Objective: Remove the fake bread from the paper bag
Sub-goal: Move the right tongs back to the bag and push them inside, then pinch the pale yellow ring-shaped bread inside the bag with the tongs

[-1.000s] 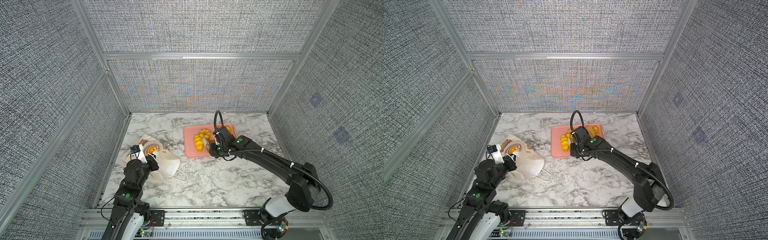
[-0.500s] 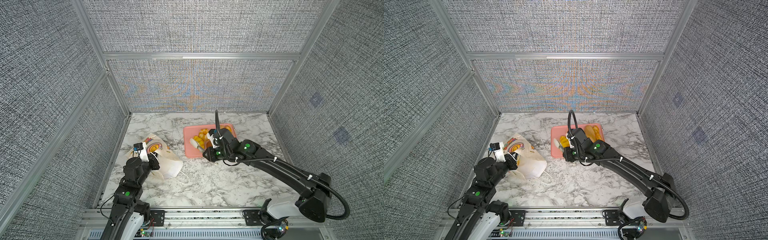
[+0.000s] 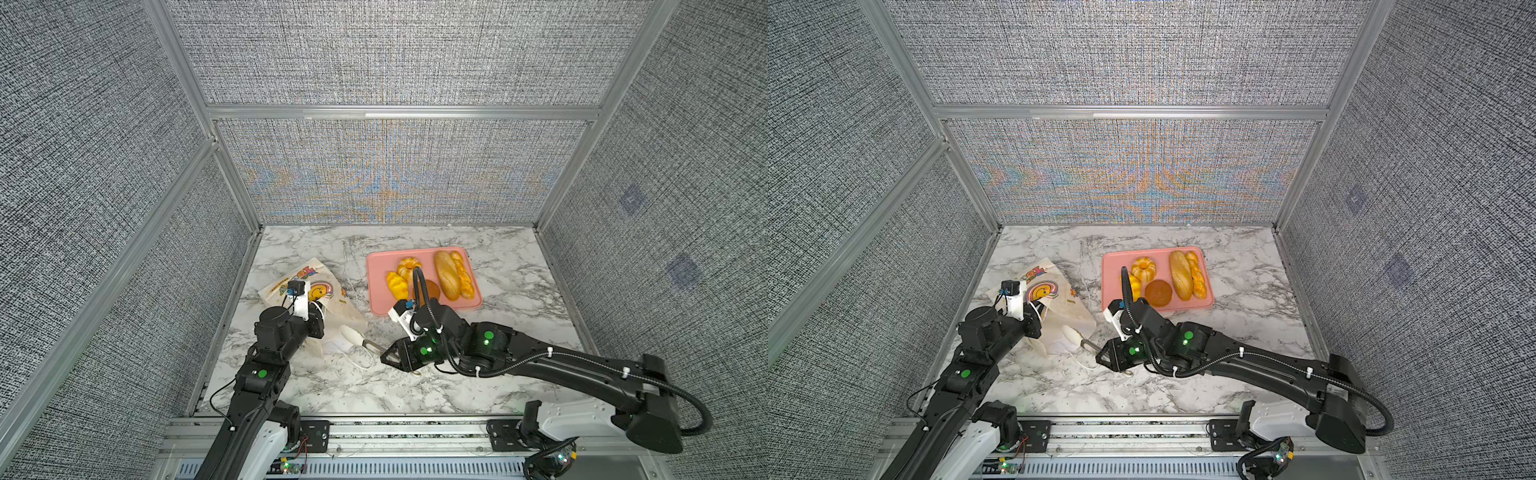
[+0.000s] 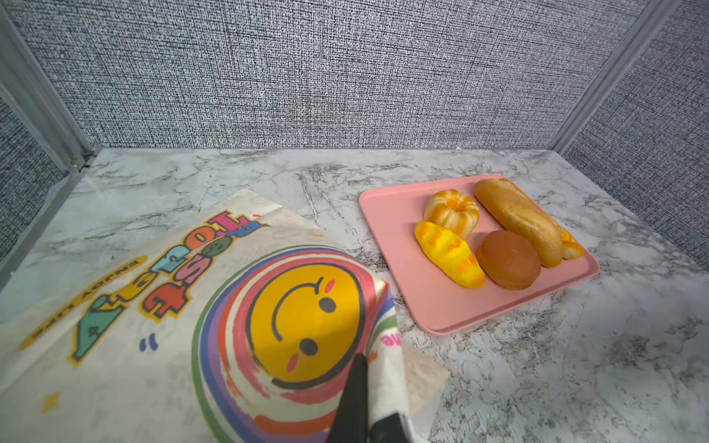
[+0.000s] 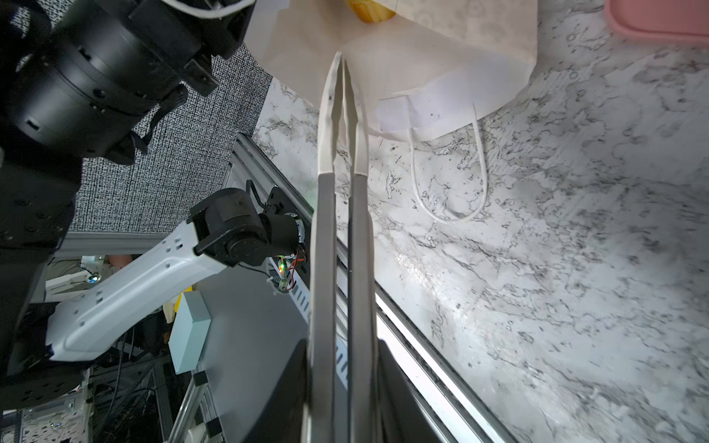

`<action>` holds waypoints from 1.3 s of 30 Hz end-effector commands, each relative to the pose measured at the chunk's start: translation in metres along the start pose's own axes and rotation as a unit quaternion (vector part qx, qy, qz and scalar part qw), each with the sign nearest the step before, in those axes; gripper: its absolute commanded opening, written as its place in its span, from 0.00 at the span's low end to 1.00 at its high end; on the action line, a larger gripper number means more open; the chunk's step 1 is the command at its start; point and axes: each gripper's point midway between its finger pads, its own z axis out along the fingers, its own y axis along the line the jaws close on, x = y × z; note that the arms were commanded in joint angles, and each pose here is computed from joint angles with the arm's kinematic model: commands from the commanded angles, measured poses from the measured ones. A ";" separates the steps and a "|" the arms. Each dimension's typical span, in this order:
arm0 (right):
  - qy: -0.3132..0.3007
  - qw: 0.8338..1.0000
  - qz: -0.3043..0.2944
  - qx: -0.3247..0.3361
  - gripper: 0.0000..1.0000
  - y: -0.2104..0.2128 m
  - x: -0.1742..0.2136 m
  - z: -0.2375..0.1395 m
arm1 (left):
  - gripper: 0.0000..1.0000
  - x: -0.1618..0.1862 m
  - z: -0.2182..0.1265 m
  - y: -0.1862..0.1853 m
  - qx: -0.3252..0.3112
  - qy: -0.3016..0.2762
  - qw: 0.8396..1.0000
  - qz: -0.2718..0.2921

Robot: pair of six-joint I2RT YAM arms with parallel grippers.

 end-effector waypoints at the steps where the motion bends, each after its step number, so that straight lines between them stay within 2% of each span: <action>1: -0.029 0.998 0.006 -0.048 0.28 0.022 -0.018 0.019 | 0.00 -0.004 0.000 -0.008 0.024 -0.016 0.999 0.020; 5: -0.028 0.998 0.010 -0.053 0.28 0.022 -0.026 0.051 | 0.00 -0.004 -0.004 -0.013 0.039 -0.021 0.999 0.011; 10: -0.084 0.995 0.028 -0.051 0.30 0.016 -0.052 0.078 | 0.00 -0.006 -0.007 -0.014 0.040 -0.026 0.999 0.008; 16: -0.101 0.991 0.057 -0.062 0.35 0.006 -0.069 0.117 | 0.00 -0.003 -0.008 -0.015 0.041 -0.018 0.999 0.005; 25: -0.118 0.990 0.071 -0.012 0.41 -0.028 -0.087 0.121 | 0.00 -0.003 -0.009 -0.014 0.036 -0.017 0.999 0.001; 31: -0.099 0.993 0.066 0.002 0.43 -0.034 -0.094 0.131 | 0.00 -0.001 -0.007 -0.012 0.033 -0.014 0.999 -0.003; 39: -0.080 0.992 0.093 0.023 0.43 -0.042 -0.089 0.139 | 0.00 -0.002 -0.008 -0.013 0.034 -0.015 0.999 -0.004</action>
